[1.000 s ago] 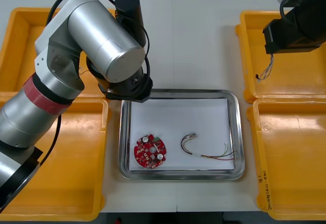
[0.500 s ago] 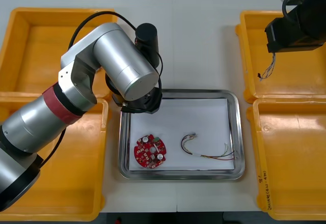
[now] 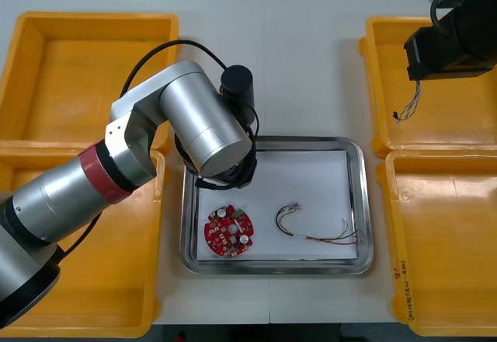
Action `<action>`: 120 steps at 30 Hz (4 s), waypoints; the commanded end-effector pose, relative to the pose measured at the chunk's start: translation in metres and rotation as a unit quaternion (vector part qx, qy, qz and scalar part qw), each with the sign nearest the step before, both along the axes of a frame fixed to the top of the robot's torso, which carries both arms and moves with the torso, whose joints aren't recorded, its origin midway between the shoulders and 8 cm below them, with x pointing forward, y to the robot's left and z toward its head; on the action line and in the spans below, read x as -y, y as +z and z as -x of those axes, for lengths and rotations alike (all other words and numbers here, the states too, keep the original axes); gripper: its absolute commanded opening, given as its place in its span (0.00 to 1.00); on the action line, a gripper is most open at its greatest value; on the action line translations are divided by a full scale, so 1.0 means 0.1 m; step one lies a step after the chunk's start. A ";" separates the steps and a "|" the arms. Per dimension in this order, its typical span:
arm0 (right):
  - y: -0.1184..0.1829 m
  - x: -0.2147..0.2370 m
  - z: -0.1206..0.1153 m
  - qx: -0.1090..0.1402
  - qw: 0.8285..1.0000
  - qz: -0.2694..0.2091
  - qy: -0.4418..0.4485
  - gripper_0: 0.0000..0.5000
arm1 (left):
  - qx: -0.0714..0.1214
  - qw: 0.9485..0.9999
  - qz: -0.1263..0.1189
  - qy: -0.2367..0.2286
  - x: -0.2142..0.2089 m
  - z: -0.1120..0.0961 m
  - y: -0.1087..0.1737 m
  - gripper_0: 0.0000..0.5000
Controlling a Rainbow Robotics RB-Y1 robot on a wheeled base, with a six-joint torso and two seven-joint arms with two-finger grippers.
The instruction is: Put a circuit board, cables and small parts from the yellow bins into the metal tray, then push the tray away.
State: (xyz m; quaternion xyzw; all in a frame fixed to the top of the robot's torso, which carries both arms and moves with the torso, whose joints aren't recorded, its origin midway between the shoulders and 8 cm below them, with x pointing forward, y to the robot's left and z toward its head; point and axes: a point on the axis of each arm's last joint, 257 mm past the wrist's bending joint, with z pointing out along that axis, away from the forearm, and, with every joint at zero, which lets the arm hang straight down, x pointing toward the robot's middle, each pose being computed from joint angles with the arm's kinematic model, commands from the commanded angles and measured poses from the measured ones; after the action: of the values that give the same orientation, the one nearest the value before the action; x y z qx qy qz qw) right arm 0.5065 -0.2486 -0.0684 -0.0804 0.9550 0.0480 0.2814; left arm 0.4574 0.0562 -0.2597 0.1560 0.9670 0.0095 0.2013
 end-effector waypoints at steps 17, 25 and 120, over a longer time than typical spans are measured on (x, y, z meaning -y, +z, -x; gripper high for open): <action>0.13 0.15 0.00 0.020 0.999 0.032 0.002 0.00 | -0.001 0.999 0.006 0.043 -0.09 0.04 -0.13 1.00; 0.12 0.15 0.00 0.019 0.999 0.033 0.003 0.00 | 0.004 0.999 0.016 0.048 -0.10 0.02 0.00 1.00; -1.78 -1.40 0.61 0.058 0.751 0.347 0.558 0.00 | 0.034 0.996 0.020 0.079 -1.94 -1.07 1.16 1.00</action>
State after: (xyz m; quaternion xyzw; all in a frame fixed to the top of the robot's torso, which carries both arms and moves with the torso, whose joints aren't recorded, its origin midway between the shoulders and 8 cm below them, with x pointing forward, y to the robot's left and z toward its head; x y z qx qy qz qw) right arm 0.4493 -0.1106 -0.2450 -0.6792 0.6906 -0.1341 0.2090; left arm 0.5501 0.2728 -0.1607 0.0047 0.9766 0.0083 0.2147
